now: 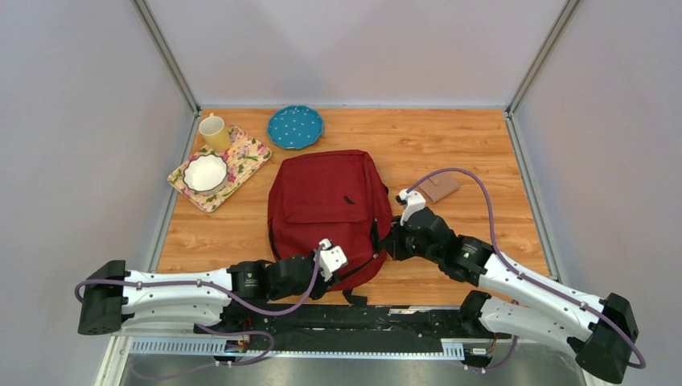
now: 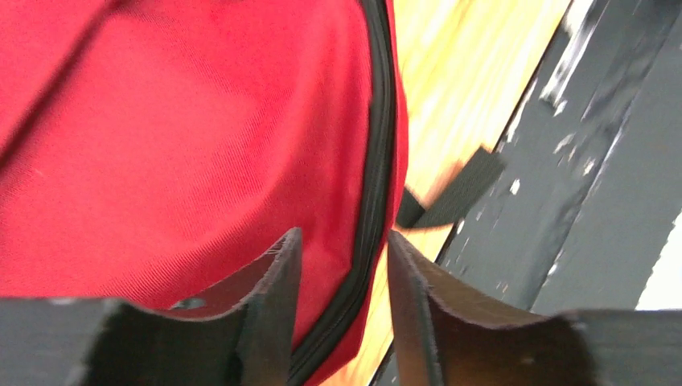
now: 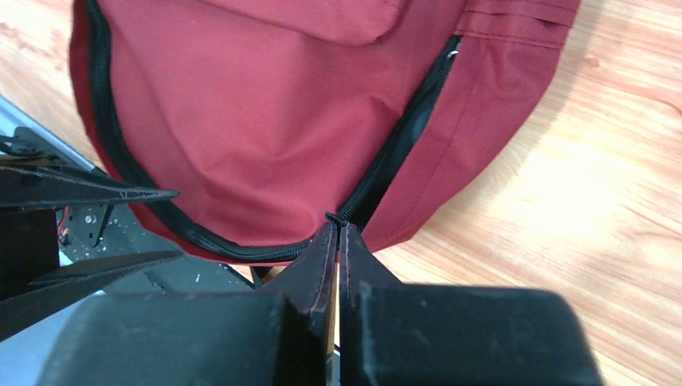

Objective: Pack the student bag
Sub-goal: Zip the student bag at the center of the board, then unzip the student bag at the center of the board.

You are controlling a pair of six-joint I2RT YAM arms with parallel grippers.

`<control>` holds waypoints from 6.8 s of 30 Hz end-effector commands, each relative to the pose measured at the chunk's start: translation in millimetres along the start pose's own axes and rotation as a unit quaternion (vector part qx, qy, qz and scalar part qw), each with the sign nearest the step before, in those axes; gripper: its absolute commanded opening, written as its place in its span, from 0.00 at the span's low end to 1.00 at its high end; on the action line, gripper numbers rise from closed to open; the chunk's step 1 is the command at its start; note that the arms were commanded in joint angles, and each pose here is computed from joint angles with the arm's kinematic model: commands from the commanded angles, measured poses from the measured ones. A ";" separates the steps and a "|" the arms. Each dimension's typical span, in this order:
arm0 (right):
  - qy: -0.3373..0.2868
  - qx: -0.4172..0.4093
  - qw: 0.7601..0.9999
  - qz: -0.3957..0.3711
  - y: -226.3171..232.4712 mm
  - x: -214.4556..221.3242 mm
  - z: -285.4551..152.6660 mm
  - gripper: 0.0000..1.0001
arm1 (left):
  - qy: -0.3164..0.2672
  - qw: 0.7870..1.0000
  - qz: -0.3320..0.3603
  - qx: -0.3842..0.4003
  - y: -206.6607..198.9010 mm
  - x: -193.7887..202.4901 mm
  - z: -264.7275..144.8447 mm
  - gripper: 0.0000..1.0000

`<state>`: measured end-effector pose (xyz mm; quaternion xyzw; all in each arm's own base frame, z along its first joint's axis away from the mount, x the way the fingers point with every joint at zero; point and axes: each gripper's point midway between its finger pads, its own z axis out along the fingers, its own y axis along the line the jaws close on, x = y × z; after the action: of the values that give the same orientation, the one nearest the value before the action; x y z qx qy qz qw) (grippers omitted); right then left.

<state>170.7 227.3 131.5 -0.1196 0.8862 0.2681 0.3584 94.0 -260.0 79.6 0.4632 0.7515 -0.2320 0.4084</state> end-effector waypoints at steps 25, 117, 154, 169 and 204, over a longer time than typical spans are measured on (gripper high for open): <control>-0.021 -0.129 0.990 -0.043 36.4 -1.9 -22.5 0.00 | -0.081 0.995 0.060 0.021 -26.1 -70.0 69.0 0.26; -0.040 -0.019 0.970 0.238 -58.6 -28.6 16.5 0.78 | -0.103 0.977 -0.107 -0.153 29.7 -74.9 -26.1 0.75; 0.043 -0.001 0.969 0.242 -57.5 27.6 36.0 0.46 | -0.057 0.929 -0.317 -0.181 132.6 -127.7 1.6 0.79; -0.051 0.006 0.974 0.222 -50.2 -31.4 2.5 0.64 | 0.034 0.910 -0.373 -0.179 135.6 -112.8 78.6 0.69; -0.020 -0.038 0.971 0.234 -34.0 -30.0 19.3 0.62 | 0.081 0.906 -0.392 -0.134 125.3 -88.6 118.2 0.25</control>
<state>205.2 199.9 104.6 0.0892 0.8894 0.3514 0.2783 287.8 -322.0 103.2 0.0751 0.9232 -0.2060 0.3158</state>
